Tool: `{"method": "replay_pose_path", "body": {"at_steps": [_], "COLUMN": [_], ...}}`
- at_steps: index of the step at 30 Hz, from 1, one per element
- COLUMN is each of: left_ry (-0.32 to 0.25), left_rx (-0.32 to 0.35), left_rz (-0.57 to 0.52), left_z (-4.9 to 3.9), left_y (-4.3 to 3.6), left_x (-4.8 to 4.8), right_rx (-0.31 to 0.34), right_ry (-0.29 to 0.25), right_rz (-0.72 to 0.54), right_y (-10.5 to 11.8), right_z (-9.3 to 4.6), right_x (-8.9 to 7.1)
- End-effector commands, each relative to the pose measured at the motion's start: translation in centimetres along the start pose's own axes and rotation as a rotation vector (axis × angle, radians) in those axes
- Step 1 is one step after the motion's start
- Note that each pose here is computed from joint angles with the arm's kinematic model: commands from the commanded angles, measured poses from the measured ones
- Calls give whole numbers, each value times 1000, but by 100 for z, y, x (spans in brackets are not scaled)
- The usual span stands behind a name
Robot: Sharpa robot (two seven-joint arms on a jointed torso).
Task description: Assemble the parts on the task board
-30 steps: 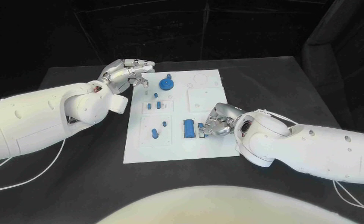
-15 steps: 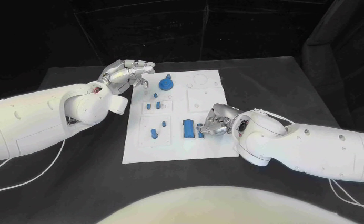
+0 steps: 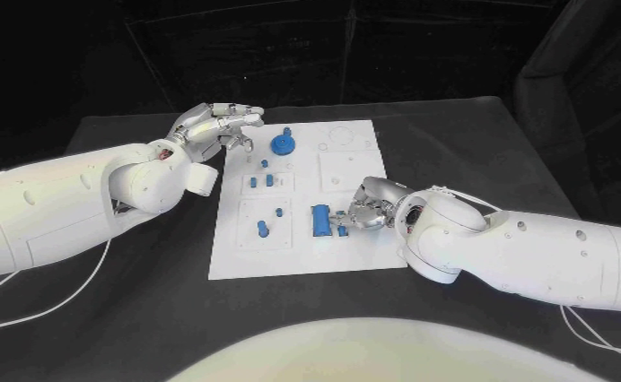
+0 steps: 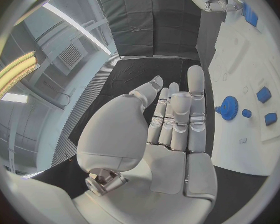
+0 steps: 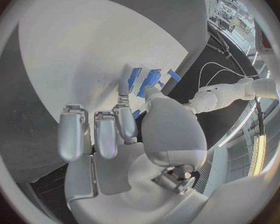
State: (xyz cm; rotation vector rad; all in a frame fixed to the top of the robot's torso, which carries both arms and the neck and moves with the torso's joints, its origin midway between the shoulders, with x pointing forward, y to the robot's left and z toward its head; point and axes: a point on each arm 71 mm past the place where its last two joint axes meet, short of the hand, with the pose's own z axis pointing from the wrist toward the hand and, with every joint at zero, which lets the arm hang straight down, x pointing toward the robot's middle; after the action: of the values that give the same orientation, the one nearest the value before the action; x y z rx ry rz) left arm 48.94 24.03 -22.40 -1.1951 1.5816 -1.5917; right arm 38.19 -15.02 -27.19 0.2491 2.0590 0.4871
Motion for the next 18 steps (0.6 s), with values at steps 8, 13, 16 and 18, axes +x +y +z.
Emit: {"method": "replay_pose_path", "body": {"at_steps": [8, 13, 16, 18], "left_ry": [8, -17, -40, -54], "left_rx": [8, 21, 33, 42], "left_rz": [-1, 10, 21, 24], "left_z": [4, 13, 29, 40], "left_y": [-14, -23, -22, -21], "left_x": [-11, -53, -93, -122], "right_rx": [-60, -145, -213, -244], "right_ry": [9, 23, -16, -43], "right_rz": [160, 343, 504, 603], "right_y": [-146, -265, -365, -427], "right_z": [-77, 11, 141, 227], "right_x": [-95, -314, -522, -634]}}
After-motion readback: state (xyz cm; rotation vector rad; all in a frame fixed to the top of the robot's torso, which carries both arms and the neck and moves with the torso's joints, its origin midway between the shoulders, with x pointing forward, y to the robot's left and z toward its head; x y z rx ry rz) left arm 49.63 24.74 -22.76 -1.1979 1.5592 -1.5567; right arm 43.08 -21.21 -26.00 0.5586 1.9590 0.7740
